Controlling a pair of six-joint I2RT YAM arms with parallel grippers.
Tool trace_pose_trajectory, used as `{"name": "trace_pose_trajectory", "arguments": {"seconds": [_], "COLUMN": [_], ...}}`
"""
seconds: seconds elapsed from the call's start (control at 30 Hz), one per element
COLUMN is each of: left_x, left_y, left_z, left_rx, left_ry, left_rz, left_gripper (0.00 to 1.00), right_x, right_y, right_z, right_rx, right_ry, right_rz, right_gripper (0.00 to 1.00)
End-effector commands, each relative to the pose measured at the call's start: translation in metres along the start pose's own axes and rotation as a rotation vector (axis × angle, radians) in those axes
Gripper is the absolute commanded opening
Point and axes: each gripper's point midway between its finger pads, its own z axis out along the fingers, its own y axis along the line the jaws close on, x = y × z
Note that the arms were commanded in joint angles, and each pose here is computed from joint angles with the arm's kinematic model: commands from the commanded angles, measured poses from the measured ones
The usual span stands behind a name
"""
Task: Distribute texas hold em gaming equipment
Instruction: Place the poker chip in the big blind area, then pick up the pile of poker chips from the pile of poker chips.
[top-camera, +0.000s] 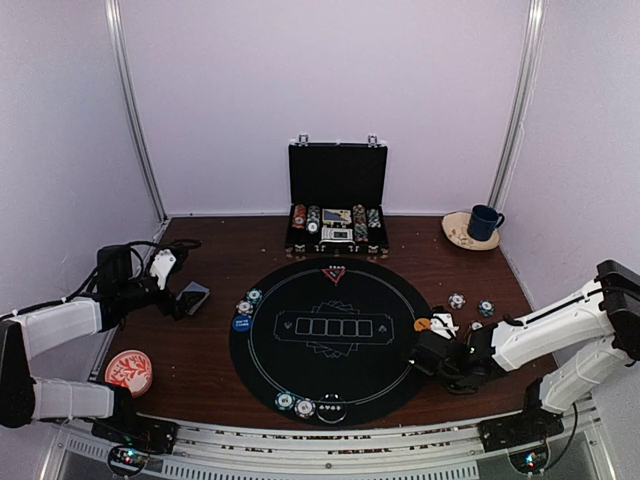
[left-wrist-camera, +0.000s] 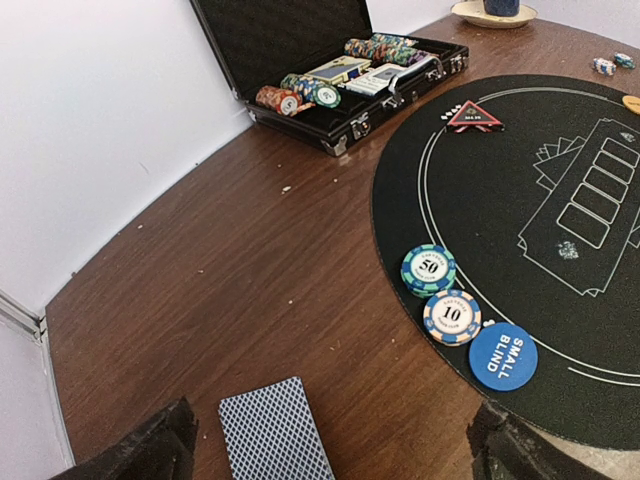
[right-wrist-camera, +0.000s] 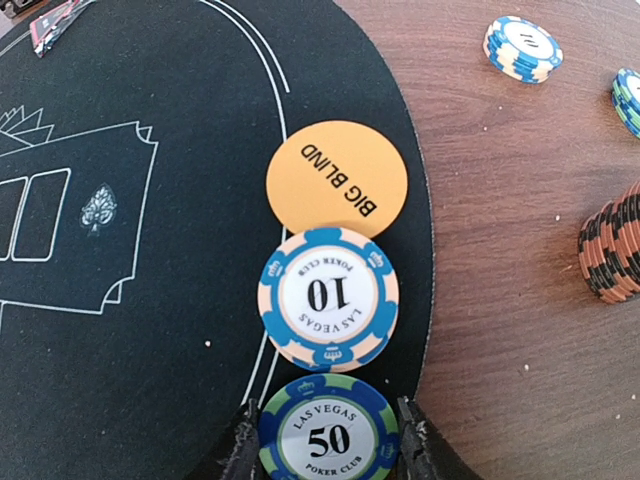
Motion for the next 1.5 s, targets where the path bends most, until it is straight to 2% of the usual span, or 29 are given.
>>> {"name": "trace_pose_trajectory", "arguments": {"seconds": [0.0,0.47,0.5,0.6,0.7,1.0,1.23,1.47], "left_x": [-0.008,-0.007,-0.007,-0.007,-0.006,-0.007,-0.007,-0.009], "left_y": [0.004,0.004,0.004,0.004,0.004,0.004,0.004,0.004], "left_z": [-0.001,0.000,0.000,0.000,0.001,0.000,0.000,-0.002], "left_rx": [-0.022,-0.020,-0.021,-0.020,-0.019,-0.019,-0.019,-0.026], "left_ry": [-0.034,-0.031,-0.030,-0.031,-0.028,-0.029,-0.030,-0.036], "left_rz": [0.036,0.035,0.033,0.034,0.032,0.033,0.033,0.038], "left_gripper": [0.98,0.98,0.98,0.98,0.98,0.98,0.98,0.98], "right_x": [-0.006,-0.006,-0.007,-0.008,-0.014,-0.065,-0.118,-0.151], "right_y": [-0.003,0.002,0.002,0.004,0.007,0.021,-0.013,-0.075], "right_z": [0.006,0.010,0.009,0.006,-0.002,-0.053,-0.077,-0.046], "right_rx": [0.026,0.028,0.028,0.012,-0.009,-0.108,-0.017,0.132], "right_ry": [-0.016,-0.007,-0.004,0.004,0.000,-0.099,-0.214,-0.200], "right_rz": [-0.006,-0.018,-0.020,-0.012,-0.003,0.035,0.051,0.119], "right_gripper": [0.33,0.39,0.41,0.56,0.67,0.87,0.94,0.95]}}
